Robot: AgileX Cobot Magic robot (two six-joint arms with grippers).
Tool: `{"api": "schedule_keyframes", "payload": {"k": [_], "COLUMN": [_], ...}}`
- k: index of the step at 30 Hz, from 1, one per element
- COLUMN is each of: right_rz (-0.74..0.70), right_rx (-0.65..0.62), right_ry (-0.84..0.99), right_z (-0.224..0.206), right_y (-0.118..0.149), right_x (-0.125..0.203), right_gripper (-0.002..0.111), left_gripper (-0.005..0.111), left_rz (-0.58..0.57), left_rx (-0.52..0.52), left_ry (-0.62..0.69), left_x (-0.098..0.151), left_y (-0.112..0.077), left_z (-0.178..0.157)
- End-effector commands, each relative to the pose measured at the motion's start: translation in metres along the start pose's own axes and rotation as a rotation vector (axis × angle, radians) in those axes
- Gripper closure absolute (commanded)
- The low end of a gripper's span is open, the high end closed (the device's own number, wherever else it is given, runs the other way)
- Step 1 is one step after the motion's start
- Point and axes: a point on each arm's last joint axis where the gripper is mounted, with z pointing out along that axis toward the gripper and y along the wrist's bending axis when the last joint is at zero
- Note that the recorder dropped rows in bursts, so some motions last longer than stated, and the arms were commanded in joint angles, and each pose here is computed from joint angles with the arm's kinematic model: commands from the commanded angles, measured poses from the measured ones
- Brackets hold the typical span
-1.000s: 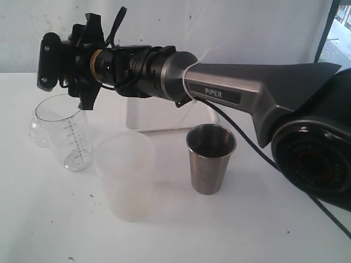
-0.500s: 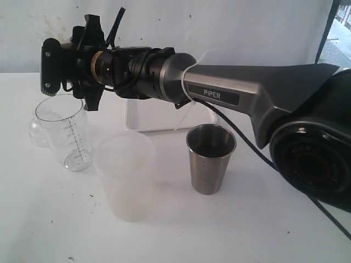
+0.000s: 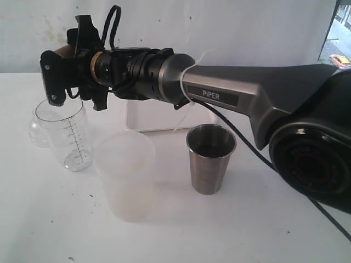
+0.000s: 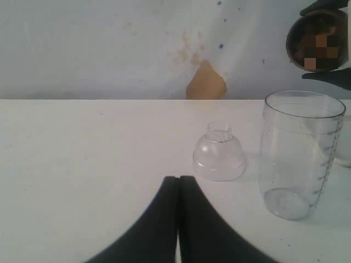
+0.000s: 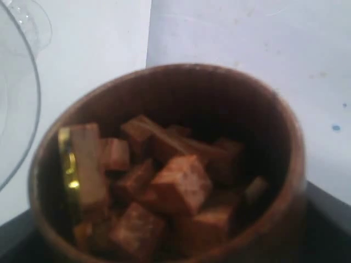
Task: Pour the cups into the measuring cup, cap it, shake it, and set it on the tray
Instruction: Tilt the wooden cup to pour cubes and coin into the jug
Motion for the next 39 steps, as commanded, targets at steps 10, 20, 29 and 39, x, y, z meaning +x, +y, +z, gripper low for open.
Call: {"api": "schedule_keyframes", "payload": {"k": [10, 20, 29, 39], "right_rz": [-0.107, -0.160, -0.211, -0.269], "right_rx": [0.012, 0.015, 0.020, 0.027], "right_ry": [0.020, 0.025, 0.050, 0.047], "right_z": [-0.002, -0.003, -0.003, -0.004], "right_y": [-0.004, -0.003, -0.004, -0.002], "right_x": [-0.006, -0.011, -0.009, -0.020], "right_gripper": [0.108, 0.108, 0.108, 0.108], "left_gripper": [0.107, 0.107, 0.107, 0.107], "left_rz": [-0.004, -0.004, -0.004, -0.004], "left_rx": [0.001, 0.001, 0.001, 0.001], "left_ry": [-0.014, -0.014, -0.014, -0.014], "left_x": [-0.002, -0.002, -0.002, -0.002], "left_y": [0.000, 0.000, 0.000, 0.000], "left_z": [0.000, 0.000, 0.000, 0.000]}}
